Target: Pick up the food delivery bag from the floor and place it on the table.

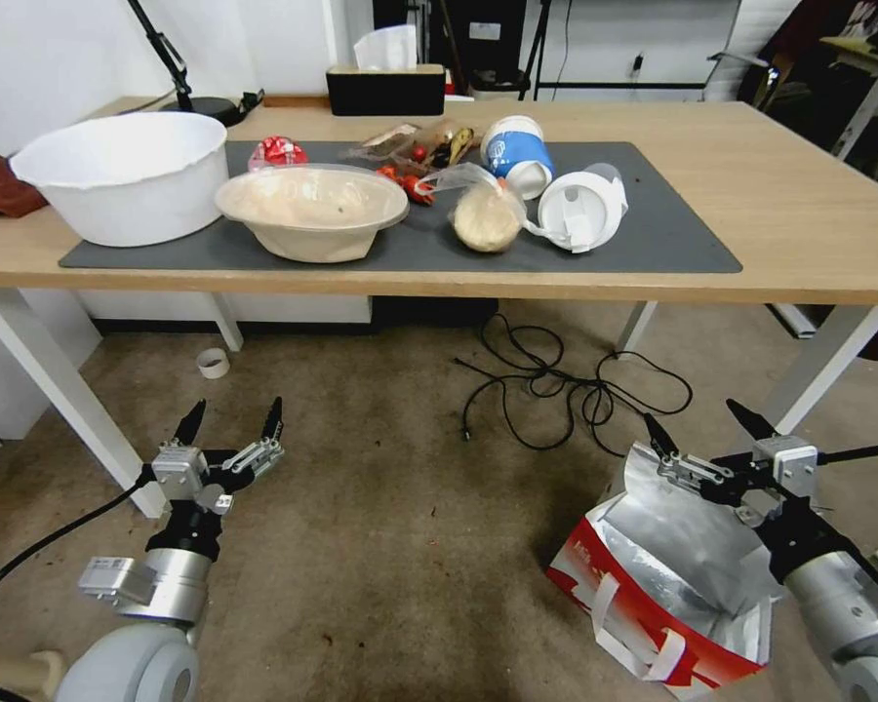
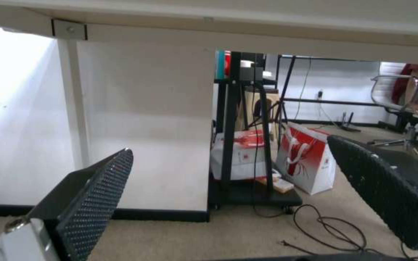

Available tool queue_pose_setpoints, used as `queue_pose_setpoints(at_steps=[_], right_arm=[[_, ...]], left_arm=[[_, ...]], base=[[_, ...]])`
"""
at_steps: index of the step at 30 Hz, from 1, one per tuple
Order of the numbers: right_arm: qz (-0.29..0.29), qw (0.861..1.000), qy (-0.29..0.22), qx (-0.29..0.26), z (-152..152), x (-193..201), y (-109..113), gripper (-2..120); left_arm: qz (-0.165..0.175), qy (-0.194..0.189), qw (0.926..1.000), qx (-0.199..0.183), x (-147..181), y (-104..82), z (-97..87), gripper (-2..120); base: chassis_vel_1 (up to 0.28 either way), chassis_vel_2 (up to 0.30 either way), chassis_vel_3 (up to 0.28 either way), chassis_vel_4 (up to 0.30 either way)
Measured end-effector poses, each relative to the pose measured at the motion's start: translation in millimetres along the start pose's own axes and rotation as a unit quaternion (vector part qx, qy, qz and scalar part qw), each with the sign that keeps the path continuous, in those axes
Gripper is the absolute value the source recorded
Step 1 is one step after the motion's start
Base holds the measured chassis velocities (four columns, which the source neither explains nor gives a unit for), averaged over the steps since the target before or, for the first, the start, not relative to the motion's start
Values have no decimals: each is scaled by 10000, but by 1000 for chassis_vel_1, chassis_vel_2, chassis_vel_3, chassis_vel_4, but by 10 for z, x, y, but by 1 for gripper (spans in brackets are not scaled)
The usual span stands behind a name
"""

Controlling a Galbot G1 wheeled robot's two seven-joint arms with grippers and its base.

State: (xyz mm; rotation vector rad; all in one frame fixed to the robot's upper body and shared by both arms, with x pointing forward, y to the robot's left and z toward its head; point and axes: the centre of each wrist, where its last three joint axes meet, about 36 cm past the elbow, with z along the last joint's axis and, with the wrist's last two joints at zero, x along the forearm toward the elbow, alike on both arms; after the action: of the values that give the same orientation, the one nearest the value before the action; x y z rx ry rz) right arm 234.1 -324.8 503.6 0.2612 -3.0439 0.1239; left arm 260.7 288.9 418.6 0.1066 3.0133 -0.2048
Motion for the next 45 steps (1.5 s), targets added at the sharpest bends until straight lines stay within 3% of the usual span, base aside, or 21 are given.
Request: queue_pose_setpoints(at_steps=[45], right_arm=[[3,10000,69,23,33,-15,27,100]], left_arm=[[3,46,10000,18,0,11,72,100]], base=[[0,0,0,0]])
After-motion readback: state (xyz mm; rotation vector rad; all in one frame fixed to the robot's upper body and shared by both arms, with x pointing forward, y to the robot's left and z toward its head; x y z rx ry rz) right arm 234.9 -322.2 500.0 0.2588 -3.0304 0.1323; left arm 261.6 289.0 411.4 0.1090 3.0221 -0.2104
